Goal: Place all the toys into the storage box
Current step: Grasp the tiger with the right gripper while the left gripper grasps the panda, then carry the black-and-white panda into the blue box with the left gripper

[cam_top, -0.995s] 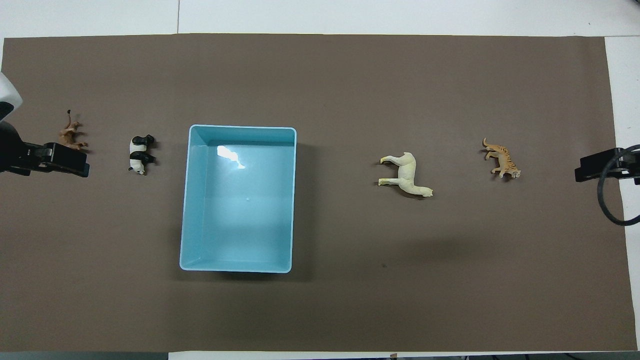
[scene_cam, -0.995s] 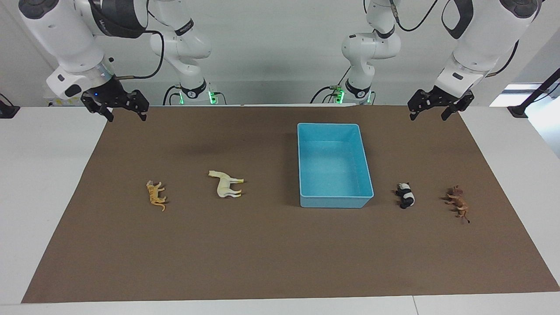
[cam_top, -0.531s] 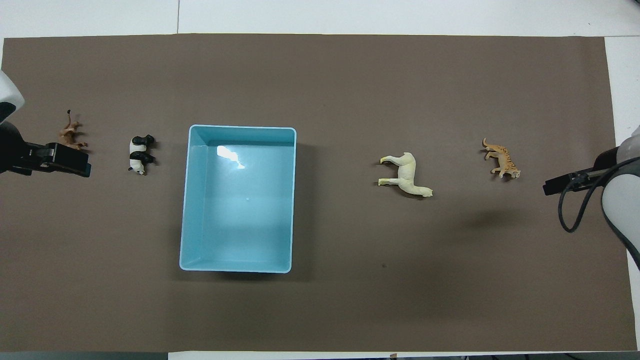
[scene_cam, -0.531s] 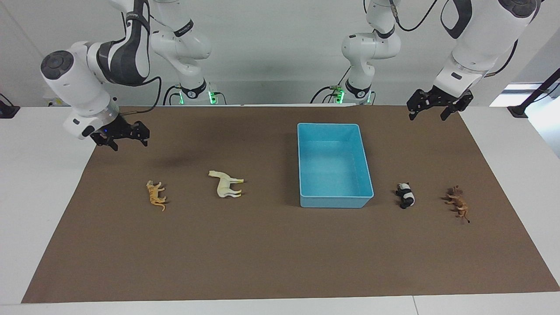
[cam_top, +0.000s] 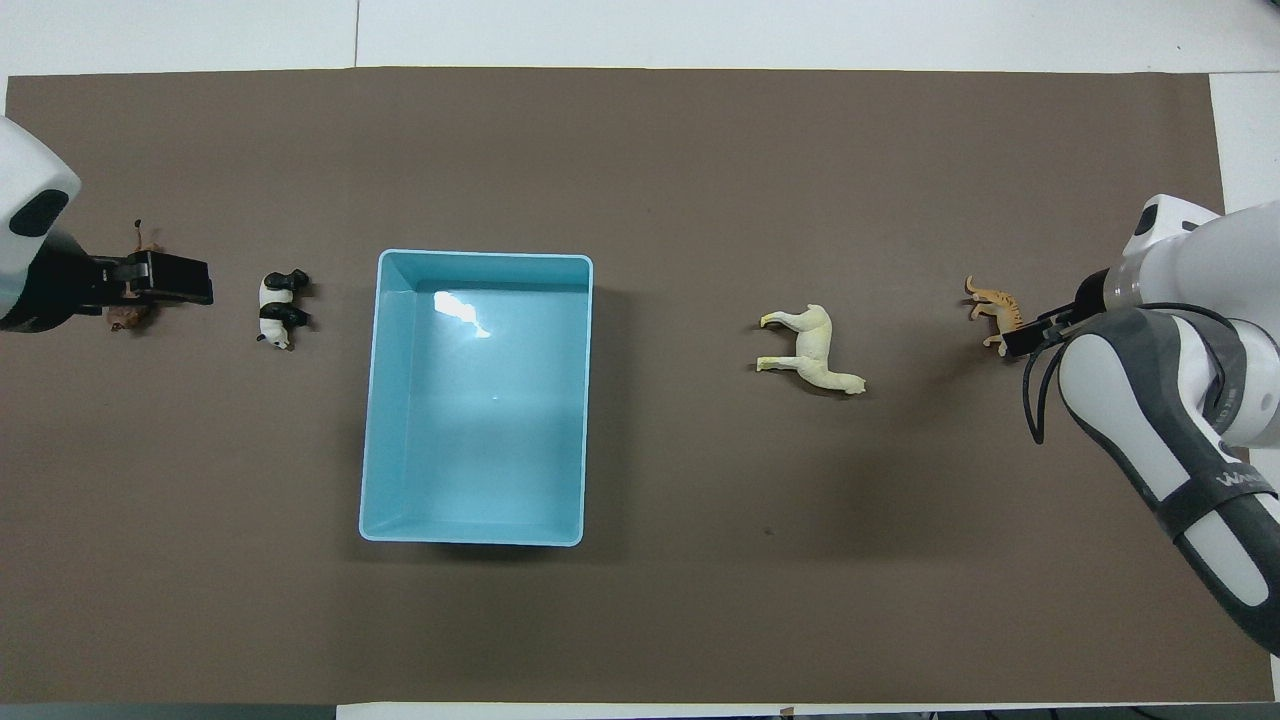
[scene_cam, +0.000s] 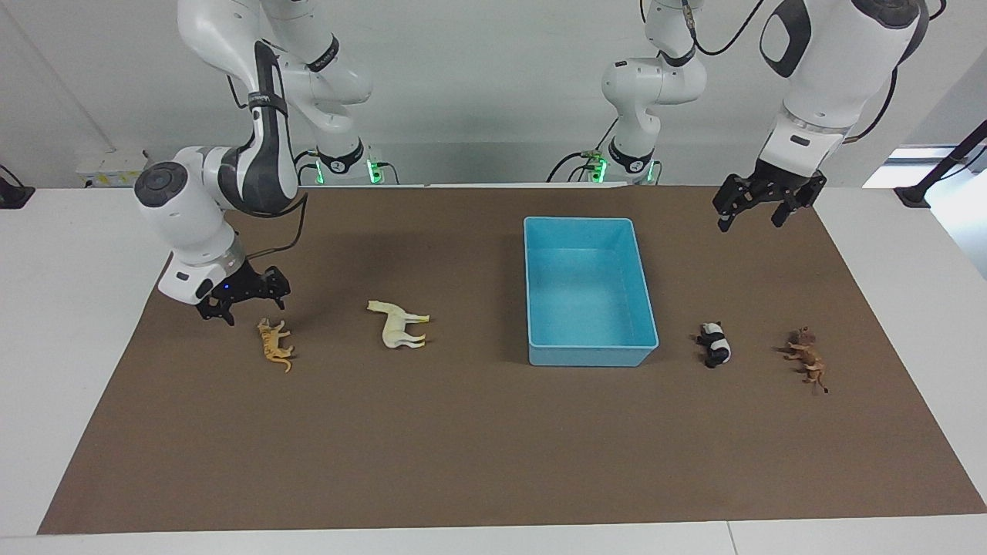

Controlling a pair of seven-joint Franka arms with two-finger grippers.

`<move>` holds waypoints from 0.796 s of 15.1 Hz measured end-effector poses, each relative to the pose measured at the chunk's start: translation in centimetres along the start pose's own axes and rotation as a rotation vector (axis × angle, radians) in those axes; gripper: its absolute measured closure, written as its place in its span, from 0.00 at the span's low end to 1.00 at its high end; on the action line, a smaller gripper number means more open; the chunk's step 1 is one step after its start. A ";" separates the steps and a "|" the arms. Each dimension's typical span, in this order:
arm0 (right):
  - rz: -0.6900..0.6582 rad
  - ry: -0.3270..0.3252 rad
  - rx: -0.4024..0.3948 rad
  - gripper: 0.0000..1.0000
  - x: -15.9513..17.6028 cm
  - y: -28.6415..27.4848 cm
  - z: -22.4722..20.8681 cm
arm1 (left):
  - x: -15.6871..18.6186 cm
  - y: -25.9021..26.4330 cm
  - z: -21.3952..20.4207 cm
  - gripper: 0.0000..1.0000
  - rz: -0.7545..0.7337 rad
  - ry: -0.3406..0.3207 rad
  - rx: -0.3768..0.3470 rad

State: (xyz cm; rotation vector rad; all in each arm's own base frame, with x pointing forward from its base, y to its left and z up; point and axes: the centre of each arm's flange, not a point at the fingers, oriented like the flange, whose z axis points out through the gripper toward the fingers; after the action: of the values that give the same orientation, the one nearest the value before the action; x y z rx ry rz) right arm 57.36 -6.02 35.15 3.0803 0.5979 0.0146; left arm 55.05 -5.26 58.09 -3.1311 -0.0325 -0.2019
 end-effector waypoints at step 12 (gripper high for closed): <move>-0.060 -0.009 0.007 0.00 1.7 -0.9 6.3 | 2.9 -5.5 25.5 0.00 0.042 0.069 0.046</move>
State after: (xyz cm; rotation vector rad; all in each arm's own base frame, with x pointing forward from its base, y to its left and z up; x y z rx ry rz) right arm 58.67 -4.51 28.82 3.0660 0.6904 -0.0019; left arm 61.12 0.41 33.22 -3.0737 0.0290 -0.3039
